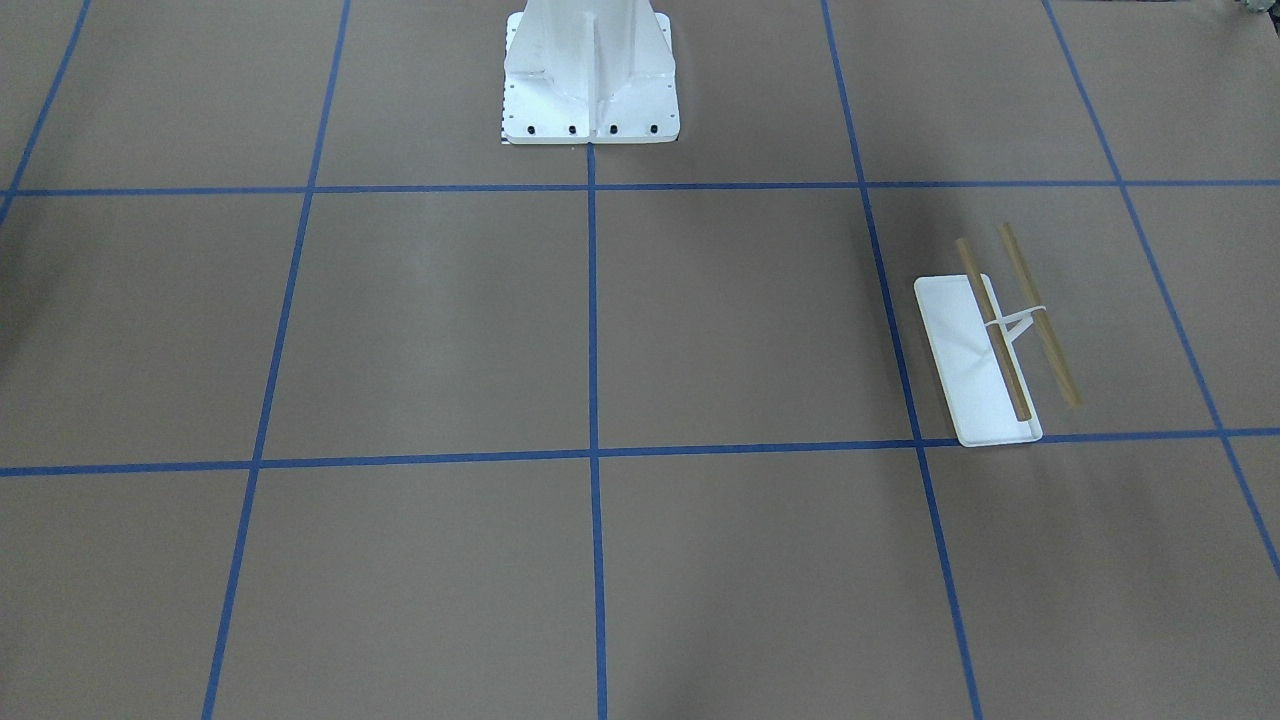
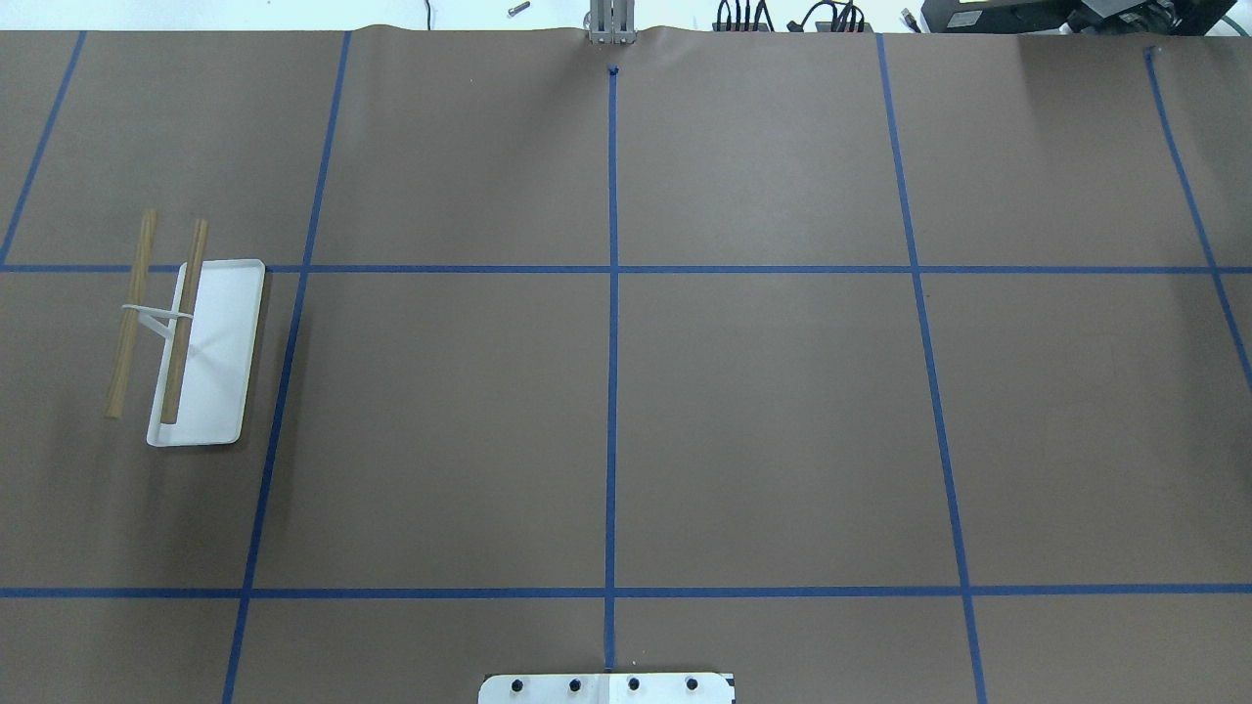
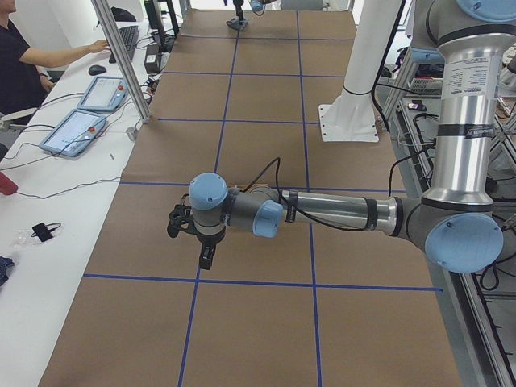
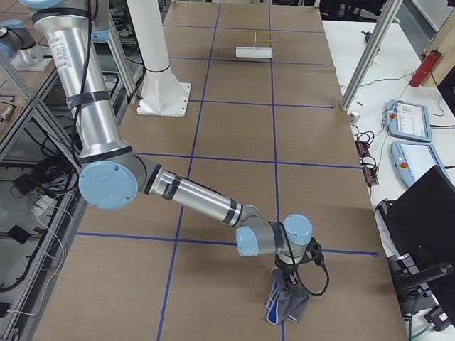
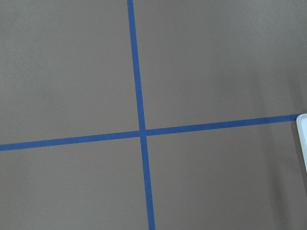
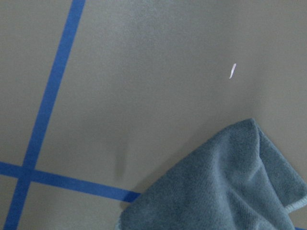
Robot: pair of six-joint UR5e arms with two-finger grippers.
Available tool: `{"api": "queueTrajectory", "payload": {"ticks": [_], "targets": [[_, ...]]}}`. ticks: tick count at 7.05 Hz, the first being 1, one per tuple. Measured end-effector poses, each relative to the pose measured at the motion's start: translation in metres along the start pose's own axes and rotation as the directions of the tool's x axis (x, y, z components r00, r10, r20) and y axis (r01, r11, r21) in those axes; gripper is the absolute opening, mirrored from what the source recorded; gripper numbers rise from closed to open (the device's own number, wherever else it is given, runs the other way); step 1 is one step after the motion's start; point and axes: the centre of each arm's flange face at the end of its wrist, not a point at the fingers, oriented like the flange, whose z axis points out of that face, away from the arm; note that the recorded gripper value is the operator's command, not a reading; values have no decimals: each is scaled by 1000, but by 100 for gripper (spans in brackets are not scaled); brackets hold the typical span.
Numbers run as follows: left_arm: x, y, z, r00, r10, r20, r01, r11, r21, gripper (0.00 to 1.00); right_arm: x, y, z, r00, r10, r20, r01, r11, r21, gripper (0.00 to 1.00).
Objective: Hang towel on rack
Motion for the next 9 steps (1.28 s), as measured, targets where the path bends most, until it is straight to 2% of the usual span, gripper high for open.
{"api": "queueTrajectory", "payload": {"ticks": [1, 2, 3, 4, 7, 9], "targets": [[2, 0, -2, 1000, 4, 0, -4, 1000, 4, 99, 4, 5, 6, 1000, -3, -8, 3, 1000, -14, 100], [4, 0, -4, 1000, 7, -1, -7, 1000, 7, 99, 7, 7, 9, 1000, -6, -18, 6, 1000, -23, 87], [5, 0, -6, 1000, 11, -1, -11, 1000, 12, 99, 8, 8, 10, 999, -8, -31, 7, 1000, -27, 20], [6, 0, -7, 1000, 12, -1, -12, 1000, 13, 99, 9, 7, 10, 999, -9, -39, 8, 1000, -29, 0], [7, 0, -7, 1000, 15, -2, -15, 1000, 14, 99, 8, 1, 7, 999, -14, -43, 13, 1000, -24, 0], [9, -1, -9, 1000, 18, -2, -18, 1000, 17, 99, 5, -19, -5, 998, -4, -59, 4, 1000, -6, 0]]}}
